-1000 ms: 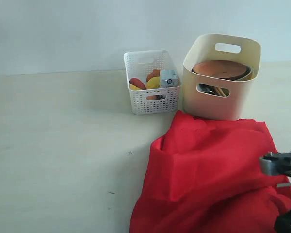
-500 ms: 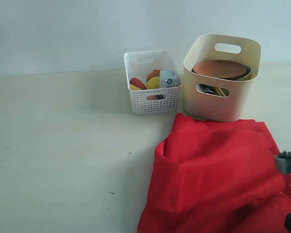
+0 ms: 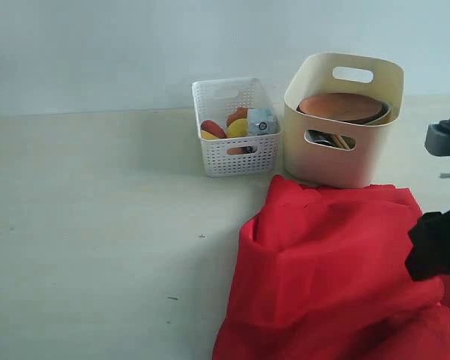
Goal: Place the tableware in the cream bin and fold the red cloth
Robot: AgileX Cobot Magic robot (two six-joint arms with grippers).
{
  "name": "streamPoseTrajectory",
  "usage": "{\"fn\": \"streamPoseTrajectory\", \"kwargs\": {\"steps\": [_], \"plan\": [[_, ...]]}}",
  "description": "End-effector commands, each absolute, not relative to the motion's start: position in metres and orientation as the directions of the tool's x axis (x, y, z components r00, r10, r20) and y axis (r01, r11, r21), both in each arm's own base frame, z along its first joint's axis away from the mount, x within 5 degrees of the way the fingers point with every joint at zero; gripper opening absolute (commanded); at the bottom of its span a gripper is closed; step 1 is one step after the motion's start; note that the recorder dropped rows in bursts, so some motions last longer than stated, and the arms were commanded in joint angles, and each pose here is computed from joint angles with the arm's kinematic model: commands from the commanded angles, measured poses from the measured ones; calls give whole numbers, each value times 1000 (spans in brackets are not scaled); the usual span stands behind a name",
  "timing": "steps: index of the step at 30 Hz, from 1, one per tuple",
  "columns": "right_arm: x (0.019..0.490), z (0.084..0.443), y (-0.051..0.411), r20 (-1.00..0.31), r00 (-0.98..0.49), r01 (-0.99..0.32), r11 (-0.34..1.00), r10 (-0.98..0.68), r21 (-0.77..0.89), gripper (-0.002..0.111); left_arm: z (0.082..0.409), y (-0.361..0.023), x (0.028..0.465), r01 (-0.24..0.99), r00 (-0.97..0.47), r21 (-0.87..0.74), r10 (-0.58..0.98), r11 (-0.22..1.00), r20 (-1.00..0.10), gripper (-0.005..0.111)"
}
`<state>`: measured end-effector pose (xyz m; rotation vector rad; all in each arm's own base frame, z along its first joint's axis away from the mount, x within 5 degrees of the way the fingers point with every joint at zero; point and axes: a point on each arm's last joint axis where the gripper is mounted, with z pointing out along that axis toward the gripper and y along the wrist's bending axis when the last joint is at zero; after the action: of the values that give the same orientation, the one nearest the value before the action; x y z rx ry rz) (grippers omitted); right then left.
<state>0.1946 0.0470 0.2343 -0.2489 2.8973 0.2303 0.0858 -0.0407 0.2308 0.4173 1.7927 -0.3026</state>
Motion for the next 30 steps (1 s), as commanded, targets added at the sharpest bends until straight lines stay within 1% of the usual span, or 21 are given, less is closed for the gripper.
{"fn": "streamPoseTrajectory", "kwargs": {"steps": [1, 10, 20, 25, 30], "plan": [[204, 237, 48, -309, -937, -207, 971, -161, 122, 72, 230, -40, 85, 434, -225, 20, 130, 901, -966, 0], [226, 208, 50, -250, -950, -216, 971, -185, 101, 73, 229, -40, 85, 435, -234, 20, 134, 900, -963, 0], [248, 193, 54, -176, -967, -207, 972, -186, 110, 72, 229, -40, 85, 436, -237, 19, 136, 900, -962, 0], [255, 184, 53, -138, -968, -222, 971, -209, 86, 72, 229, -40, 85, 436, -237, 19, 136, 900, -962, 0], [261, 168, 41, -57, -984, -171, 981, -167, 90, 76, 229, -40, 85, 436, -237, 19, 136, 900, -962, 0]]}}
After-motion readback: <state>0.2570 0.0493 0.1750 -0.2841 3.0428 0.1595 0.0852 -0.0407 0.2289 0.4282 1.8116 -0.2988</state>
